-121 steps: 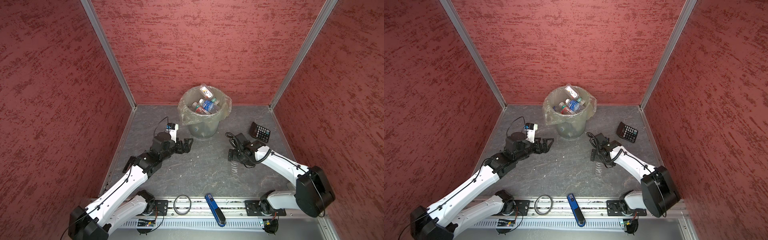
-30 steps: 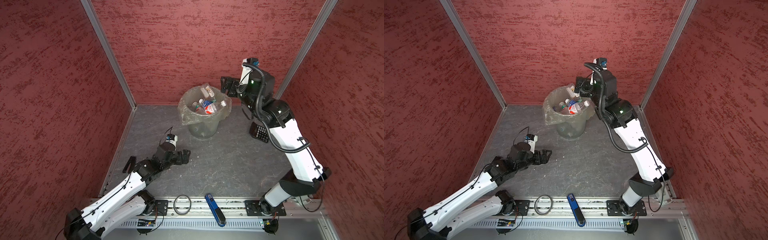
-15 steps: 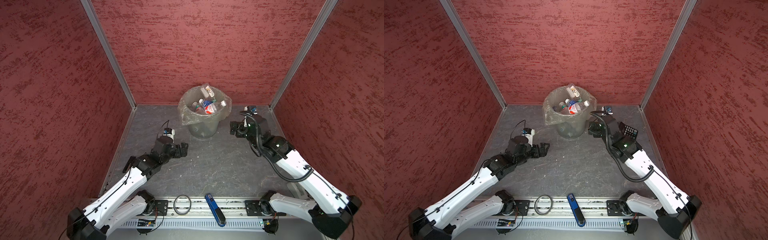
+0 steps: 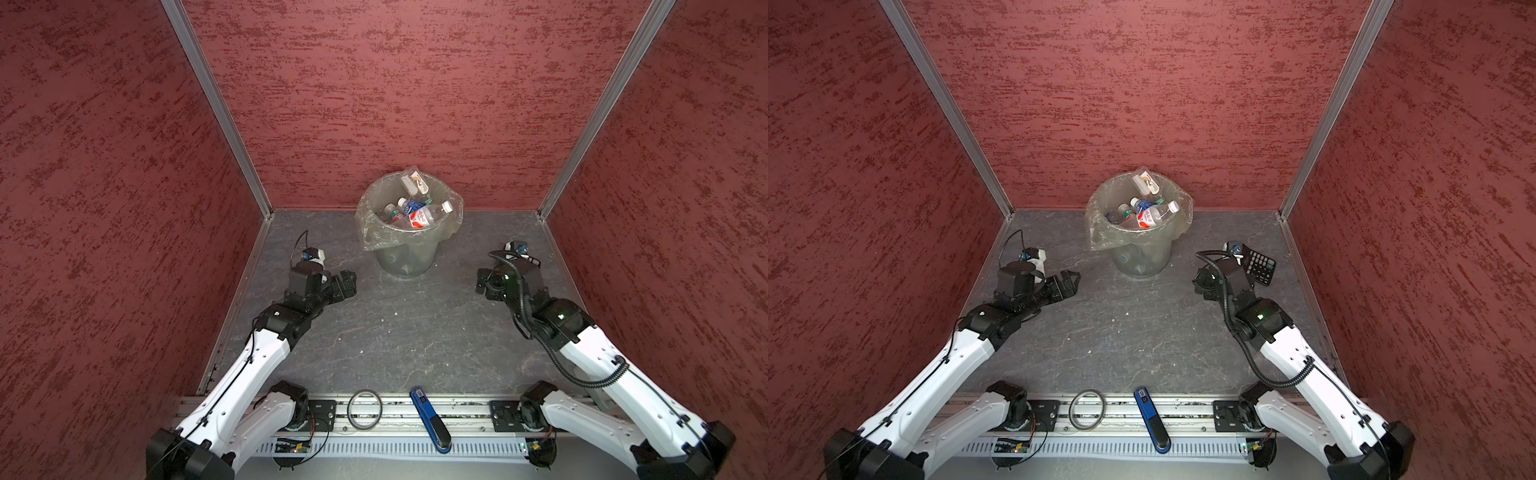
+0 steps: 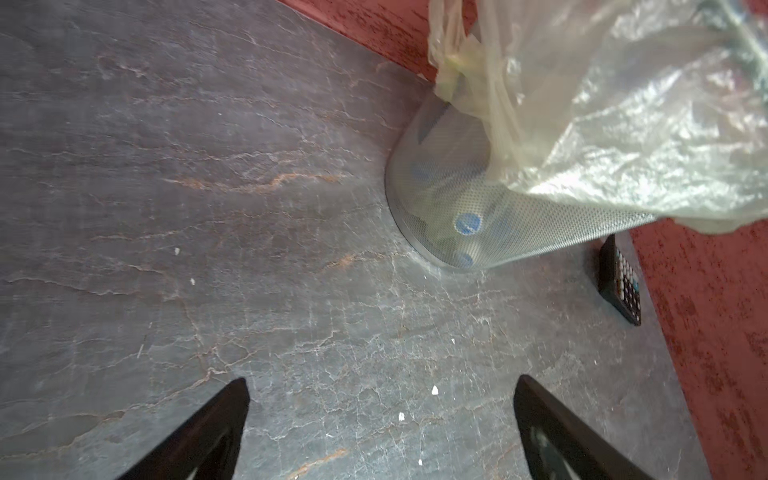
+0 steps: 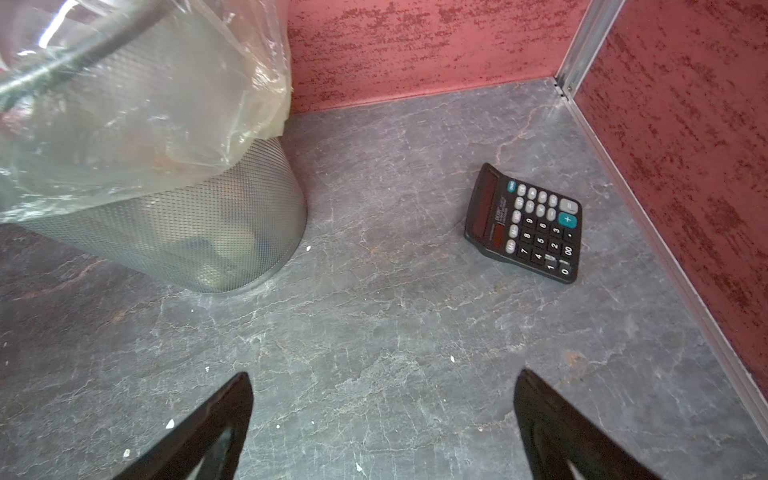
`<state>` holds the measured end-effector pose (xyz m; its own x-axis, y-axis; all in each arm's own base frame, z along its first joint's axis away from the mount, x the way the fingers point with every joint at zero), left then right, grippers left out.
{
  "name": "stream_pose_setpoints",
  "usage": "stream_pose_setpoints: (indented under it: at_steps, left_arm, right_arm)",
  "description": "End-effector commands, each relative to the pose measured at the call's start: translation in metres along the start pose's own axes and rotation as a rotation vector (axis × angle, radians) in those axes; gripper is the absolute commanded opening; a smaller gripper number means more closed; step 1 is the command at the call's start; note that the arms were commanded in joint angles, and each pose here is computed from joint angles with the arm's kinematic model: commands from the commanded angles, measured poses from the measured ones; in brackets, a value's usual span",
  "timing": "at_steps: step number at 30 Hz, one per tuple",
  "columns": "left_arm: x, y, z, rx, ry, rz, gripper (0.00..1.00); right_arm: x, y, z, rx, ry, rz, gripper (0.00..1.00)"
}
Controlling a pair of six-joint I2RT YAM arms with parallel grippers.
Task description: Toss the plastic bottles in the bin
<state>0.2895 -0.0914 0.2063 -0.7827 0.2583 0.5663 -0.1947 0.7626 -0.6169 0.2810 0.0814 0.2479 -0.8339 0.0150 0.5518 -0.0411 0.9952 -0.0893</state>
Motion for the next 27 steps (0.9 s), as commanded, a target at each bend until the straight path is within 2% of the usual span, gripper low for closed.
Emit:
stream_pose_setpoints:
  at_steps: [1,16,27]
  left_arm:
    - [0.009,0.0,-0.013,0.039,-0.052,0.036,0.99]
    - [0.025,0.026,-0.063,0.06,-0.246,-0.044,0.99]
    - [0.018,0.018,-0.093,0.055,-0.29,-0.027,0.99]
  right_arm:
    - [-0.003,-0.014,0.0,-0.055,-0.013,0.045,0.99]
    - [-0.04,-0.063,0.013,-0.203,0.056,0.176,0.99]
    - [-0.055,-0.078,-0.017,-0.256,0.022,0.163,0.99]
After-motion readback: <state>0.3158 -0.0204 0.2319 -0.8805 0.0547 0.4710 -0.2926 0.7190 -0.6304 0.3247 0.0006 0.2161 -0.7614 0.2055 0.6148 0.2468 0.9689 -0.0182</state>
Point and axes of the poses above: each gripper's point midway between its finger pads, its own x axis back along the fingers, its own y axis along the line the jaws close on, z = x × y, the point moved 1 cm from there along x, back along the fingers, and after that the axes turned 15 degrees about x, right-handed, at the moved point
